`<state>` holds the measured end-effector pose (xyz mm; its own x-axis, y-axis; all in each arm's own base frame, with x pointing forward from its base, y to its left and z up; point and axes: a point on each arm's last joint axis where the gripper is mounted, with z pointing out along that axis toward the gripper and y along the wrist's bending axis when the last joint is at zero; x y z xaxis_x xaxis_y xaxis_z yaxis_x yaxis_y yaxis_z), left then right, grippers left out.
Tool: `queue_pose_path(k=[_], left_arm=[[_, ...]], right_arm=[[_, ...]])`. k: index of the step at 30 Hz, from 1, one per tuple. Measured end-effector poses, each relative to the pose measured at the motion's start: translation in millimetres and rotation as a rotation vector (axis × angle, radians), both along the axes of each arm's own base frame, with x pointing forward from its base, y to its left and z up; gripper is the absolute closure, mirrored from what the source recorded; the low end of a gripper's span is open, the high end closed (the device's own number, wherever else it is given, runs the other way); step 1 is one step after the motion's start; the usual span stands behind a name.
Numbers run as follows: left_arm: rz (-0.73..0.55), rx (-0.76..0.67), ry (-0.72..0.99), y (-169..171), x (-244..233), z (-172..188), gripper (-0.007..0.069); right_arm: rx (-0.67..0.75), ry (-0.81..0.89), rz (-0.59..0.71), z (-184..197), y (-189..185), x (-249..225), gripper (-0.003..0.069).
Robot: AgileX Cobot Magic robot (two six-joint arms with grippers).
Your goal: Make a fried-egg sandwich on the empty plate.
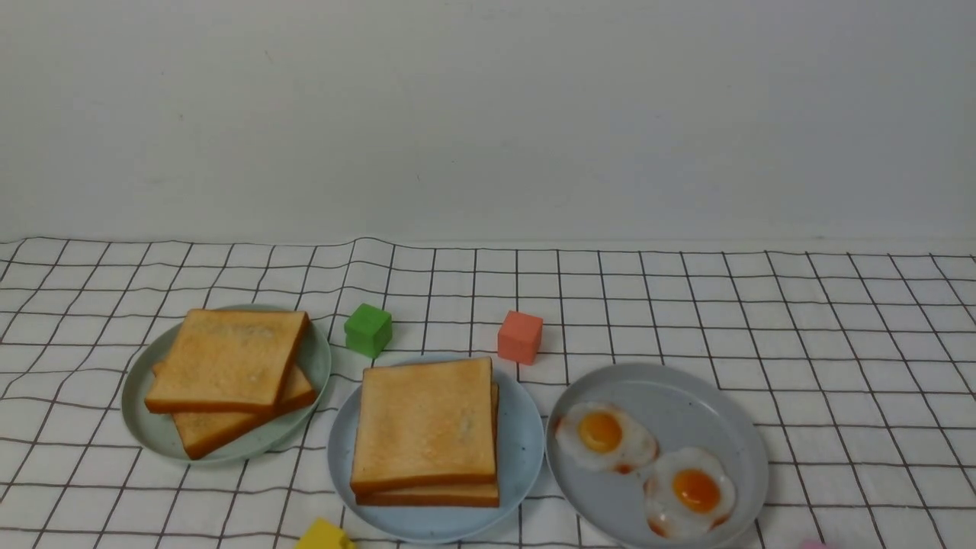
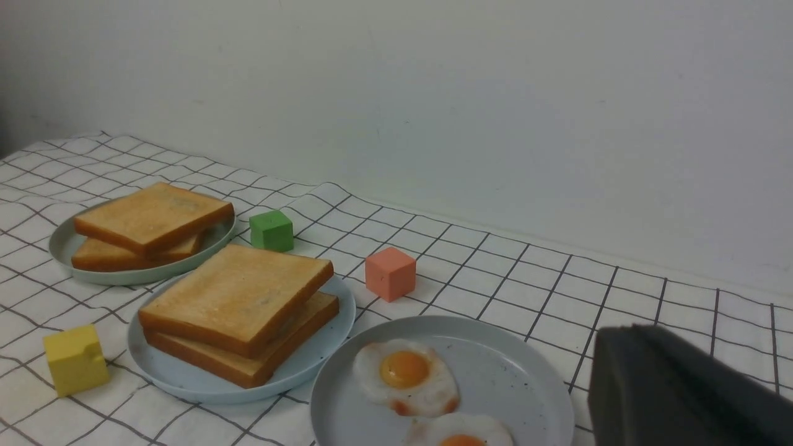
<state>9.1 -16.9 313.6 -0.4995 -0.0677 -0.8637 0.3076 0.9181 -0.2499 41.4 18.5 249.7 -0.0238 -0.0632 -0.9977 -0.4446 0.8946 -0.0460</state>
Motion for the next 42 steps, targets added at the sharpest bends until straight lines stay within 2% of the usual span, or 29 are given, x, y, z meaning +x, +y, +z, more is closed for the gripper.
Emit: queue_pose_path(k=[6,10,13,15,20,31,42], left_arm=[[0.028,-0.003,-0.037,2,-2,-18,0.0638],[0.151,-0.043,-0.222,6,11,-33,0.0635],[0.227,-0.053,-0.278,9,18,-47,0.0635],[0.306,-0.023,-0.252,12,30,-80,0.0635],[0.342,0.093,-0.123,17,41,-142,0.0634],[0.441,0.135,-0.128,22,42,-146,0.0623],[0.439,0.155,-0.143,23,42,-146,0.0617]], right_arm=[[0.000,0.000,0.000,0,0,0,0.0643],[0.000,0.000,0.000,0,0,0,0.0640],[0.000,0.000,0.000,0,0,0,0.0638],[0.000,0.000,0.000,0,0,0,0.0636],[0.000,0.000,0.000,0,0,0,0.0631],[0.000,0.000,0.000,0,0,0,0.0616],[-0.002,-0.002,-0.001,0,0,0,0.0601]])
